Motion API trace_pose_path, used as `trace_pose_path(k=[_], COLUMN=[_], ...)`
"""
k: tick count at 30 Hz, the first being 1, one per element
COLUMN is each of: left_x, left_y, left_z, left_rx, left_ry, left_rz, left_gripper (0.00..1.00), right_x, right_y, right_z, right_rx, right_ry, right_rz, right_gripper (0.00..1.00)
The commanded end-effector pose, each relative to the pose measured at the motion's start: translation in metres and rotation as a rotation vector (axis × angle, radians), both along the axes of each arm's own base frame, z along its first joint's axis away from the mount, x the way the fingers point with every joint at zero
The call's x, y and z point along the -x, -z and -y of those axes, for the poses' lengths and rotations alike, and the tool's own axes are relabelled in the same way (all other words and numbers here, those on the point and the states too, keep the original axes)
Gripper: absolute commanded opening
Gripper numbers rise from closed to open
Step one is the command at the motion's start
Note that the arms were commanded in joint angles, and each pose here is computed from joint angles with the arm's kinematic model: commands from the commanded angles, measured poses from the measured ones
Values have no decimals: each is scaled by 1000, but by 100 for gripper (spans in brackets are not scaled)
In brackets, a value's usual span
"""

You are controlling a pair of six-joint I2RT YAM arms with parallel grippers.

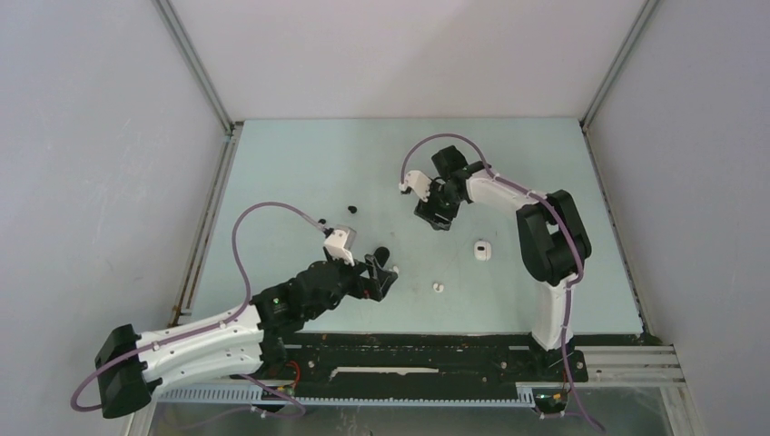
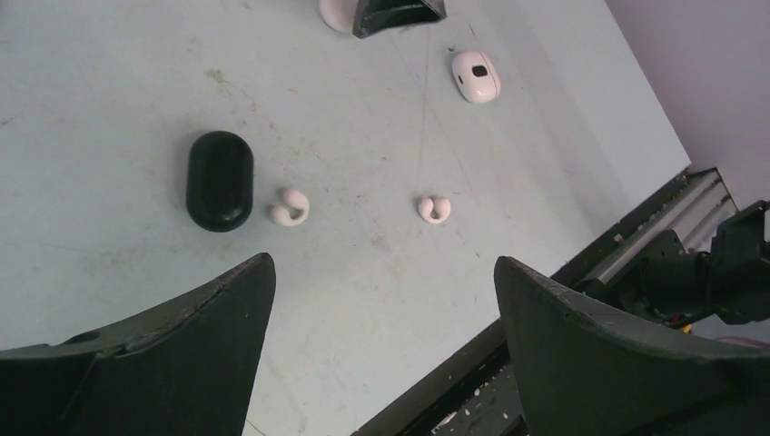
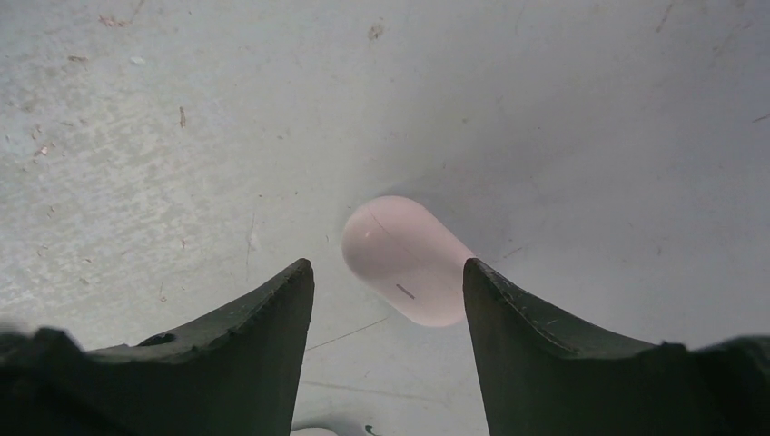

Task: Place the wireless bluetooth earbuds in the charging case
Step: Pick up the charging case at the center of the board.

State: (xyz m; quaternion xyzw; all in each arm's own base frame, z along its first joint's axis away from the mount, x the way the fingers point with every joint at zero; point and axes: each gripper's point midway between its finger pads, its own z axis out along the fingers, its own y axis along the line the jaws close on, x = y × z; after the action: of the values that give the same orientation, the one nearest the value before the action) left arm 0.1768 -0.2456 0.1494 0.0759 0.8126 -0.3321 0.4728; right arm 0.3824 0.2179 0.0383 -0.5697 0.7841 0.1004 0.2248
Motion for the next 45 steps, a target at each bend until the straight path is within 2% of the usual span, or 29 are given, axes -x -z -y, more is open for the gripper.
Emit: trace_pose_path(k=[1, 4, 8, 11, 14, 16, 22, 27, 30, 35, 45], left_x=[4, 6, 6, 4, 1, 0, 2, 11, 18, 32, 23], left_y=[-8, -9, -8, -4, -3, -3, -15, -35, -49, -65, -59], left_z=[15, 19, 20, 20, 23, 26, 44, 66, 81, 104, 129], left_rx=[29, 45, 40, 32, 31, 26, 115, 263, 331, 409, 406], left_ry=[74, 94, 97, 88, 84, 81, 128, 255, 341, 476, 491], left_rz=[27, 29, 32, 31, 27, 13, -23, -84, -109, -157, -237], left_gripper=[95, 92, 90, 90, 91, 90, 89, 75, 75, 68, 54], right_x=[-4, -2, 6, 14, 27, 40, 109, 163, 184, 197, 204], right_y=[2, 11, 22, 23, 21, 9, -65, -113, -126, -124, -125], right_z=[2, 7, 18, 25, 29, 28, 11, 6, 4, 11, 8], right_rx=[2, 39, 89, 92, 87, 64, -142, -289, -333, -340, -366], right_ry=[-56, -72, -66, -36, -13, -1, -83, -155, -195, -231, -260], right_rz=[-41, -50, -72, -63, -45, -27, 85, 207, 294, 328, 325], right_gripper=[62, 59, 47, 43, 29, 24, 22, 22, 22, 23, 23])
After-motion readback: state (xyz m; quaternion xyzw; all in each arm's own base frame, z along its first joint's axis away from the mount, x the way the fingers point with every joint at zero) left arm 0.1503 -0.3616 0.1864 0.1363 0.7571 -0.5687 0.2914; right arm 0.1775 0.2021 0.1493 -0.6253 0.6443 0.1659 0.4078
